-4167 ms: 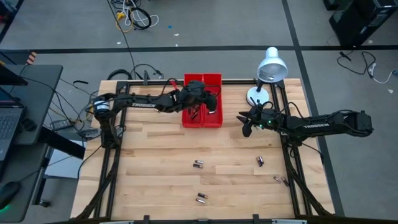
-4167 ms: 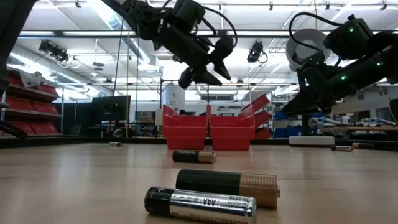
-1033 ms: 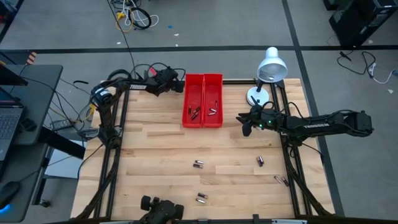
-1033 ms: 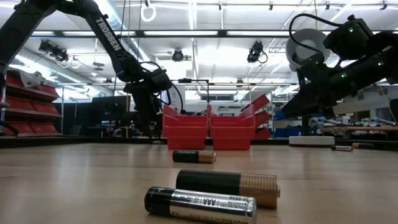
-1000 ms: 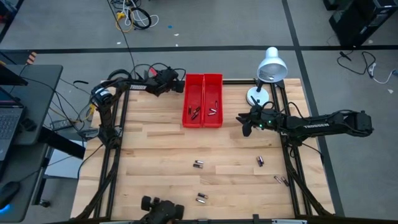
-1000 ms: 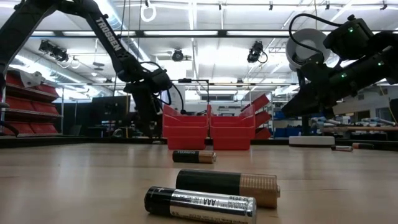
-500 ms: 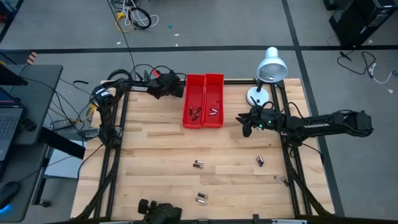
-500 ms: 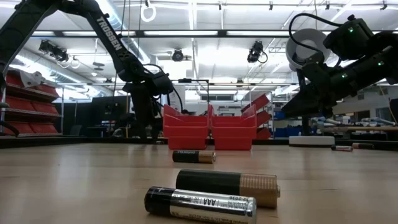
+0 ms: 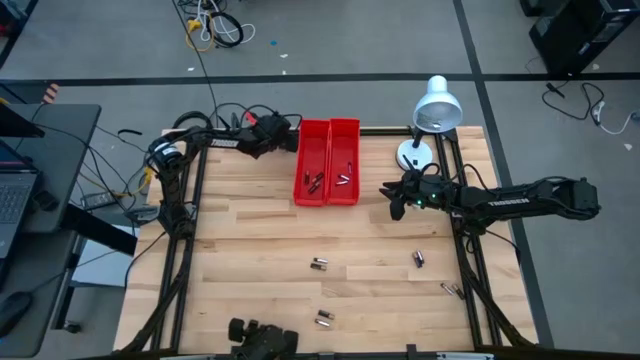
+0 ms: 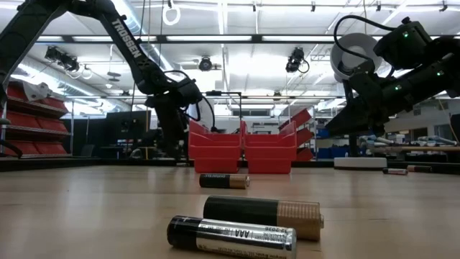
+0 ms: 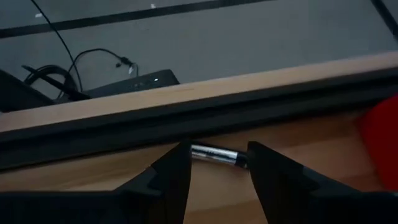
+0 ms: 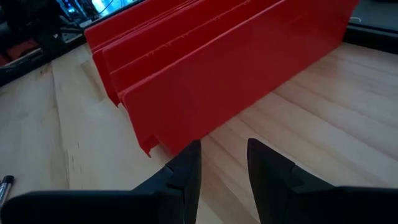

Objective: Sort batteries
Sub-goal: Put the silver battery into the right red bin

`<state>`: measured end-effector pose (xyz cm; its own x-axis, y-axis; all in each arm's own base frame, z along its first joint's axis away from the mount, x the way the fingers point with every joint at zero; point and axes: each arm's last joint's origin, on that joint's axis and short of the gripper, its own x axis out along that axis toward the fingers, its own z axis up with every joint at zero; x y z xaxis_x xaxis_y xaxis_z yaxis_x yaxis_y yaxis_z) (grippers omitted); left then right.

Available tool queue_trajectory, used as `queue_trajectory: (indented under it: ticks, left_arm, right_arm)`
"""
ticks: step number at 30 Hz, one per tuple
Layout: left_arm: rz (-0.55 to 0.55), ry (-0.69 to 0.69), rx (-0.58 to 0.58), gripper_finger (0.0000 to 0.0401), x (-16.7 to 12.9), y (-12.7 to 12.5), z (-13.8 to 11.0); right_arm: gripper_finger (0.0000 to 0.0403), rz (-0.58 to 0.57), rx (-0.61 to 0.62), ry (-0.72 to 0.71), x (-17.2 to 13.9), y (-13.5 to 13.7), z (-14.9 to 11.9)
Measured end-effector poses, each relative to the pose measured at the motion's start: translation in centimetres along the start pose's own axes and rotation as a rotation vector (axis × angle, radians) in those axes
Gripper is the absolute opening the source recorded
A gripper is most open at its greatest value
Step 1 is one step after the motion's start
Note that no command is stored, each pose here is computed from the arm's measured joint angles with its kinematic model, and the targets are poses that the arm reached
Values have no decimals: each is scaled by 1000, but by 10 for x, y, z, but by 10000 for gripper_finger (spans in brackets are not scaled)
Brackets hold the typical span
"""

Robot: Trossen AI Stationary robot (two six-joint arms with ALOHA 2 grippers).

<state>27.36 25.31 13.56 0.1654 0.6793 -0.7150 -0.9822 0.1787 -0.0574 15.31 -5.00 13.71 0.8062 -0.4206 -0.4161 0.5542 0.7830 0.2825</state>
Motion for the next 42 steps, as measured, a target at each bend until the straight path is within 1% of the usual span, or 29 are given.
queue_trajectory:
  ticks: [2,6,8,11,14,20,22,28,30,33,37,42]
  left_arm:
    - [6,-12,-13,173,0,0,1]
    - [62,-25,-60,173,4,5,1]
    - [55,17,-59,173,11,9,-2]
    - [93,43,-30,172,13,11,-6]
    - [93,43,-39,172,13,11,-6]
    - [57,76,33,172,11,11,-6]
    - [52,99,85,172,7,12,-5]
    - [87,173,222,172,-16,21,-1]
    - [81,229,280,172,-22,24,-3]
    - [84,289,287,172,-37,26,-6]
    - [71,313,403,172,-78,23,-5]
    - [48,258,518,172,-137,27,0]
  right_arm:
    - [117,0,1,0,0,0,0]
    - [117,0,2,0,0,0,0]
    - [117,0,2,0,0,0,0]
    - [117,-1,2,-1,0,0,0]
    - [117,-2,1,-2,0,0,0]
    - [117,-3,-7,-1,0,0,0]
    - [117,-3,-8,-1,0,0,0]
    - [116,-8,-18,11,0,-1,-1]
    - [116,-10,-20,17,0,-1,-2]
    - [117,-11,-21,19,0,-1,-2]
    - [117,-12,-21,22,0,-1,-2]
    - [117,-8,-18,13,0,-1,-1]
